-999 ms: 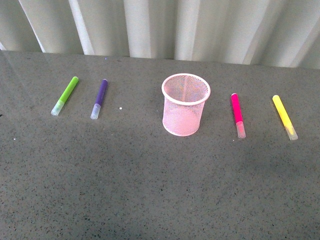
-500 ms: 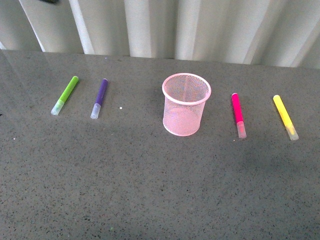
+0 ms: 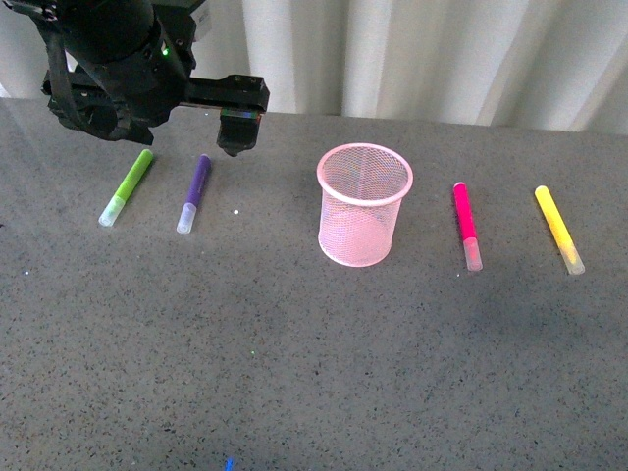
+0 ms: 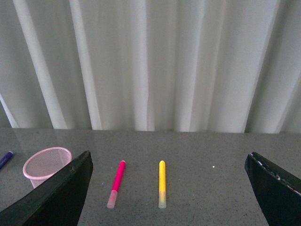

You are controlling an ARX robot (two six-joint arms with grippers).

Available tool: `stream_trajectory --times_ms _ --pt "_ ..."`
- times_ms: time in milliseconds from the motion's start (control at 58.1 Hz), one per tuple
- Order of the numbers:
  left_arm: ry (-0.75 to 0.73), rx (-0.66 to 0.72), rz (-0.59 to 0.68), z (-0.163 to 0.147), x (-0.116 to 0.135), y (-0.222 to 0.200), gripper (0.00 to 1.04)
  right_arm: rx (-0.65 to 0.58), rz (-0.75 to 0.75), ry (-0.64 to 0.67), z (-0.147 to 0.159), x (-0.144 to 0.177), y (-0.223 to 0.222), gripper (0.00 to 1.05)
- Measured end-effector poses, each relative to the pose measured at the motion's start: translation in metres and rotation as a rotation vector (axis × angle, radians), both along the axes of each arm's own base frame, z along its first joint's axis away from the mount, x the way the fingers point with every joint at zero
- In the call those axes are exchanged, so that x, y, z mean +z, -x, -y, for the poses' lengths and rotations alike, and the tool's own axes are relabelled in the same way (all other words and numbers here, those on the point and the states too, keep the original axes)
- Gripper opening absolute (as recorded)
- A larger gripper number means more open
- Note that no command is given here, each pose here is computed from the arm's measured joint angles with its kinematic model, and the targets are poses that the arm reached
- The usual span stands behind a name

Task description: Insert purple and pink pens into pink cup

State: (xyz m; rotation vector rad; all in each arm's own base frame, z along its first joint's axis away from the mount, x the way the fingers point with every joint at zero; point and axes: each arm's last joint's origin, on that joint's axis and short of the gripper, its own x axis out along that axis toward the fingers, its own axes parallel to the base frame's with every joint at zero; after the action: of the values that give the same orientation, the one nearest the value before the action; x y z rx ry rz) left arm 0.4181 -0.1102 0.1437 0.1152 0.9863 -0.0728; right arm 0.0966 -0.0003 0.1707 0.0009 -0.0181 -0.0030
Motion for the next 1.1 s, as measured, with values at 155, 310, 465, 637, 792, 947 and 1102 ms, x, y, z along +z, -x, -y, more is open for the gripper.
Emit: stream_trajectory --times_ms 155,310,465,637,792,947,1102 --pt "-0.010 0.004 -0.017 -0.001 -0.009 -0.019 0.98 0.000 0.000 0.000 0.000 0.000 0.000 0.98" --pt "-0.034 -0.026 -0.035 0.001 -0.019 -0.047 0.98 0.000 0.000 0.000 0.000 0.000 0.000 0.98" --pt "-0.044 -0.013 -0.062 -0.004 -0.033 -0.068 0.98 0.000 0.000 0.000 0.000 0.000 0.000 0.98" --pt "-0.052 0.007 -0.074 -0.012 -0.046 -0.078 0.98 0.000 0.000 0.000 0.000 0.000 0.000 0.98" --pt "-0.054 0.020 -0.091 -0.018 -0.058 -0.082 0.98 0.000 0.000 0.000 0.000 0.000 0.000 0.98" --pt "-0.054 0.024 -0.112 -0.021 -0.071 -0.083 0.98 0.000 0.000 0.000 0.000 0.000 0.000 0.98" --pt "-0.038 0.031 -0.131 -0.020 -0.080 -0.083 0.98 0.000 0.000 0.000 0.000 0.000 0.000 0.98"
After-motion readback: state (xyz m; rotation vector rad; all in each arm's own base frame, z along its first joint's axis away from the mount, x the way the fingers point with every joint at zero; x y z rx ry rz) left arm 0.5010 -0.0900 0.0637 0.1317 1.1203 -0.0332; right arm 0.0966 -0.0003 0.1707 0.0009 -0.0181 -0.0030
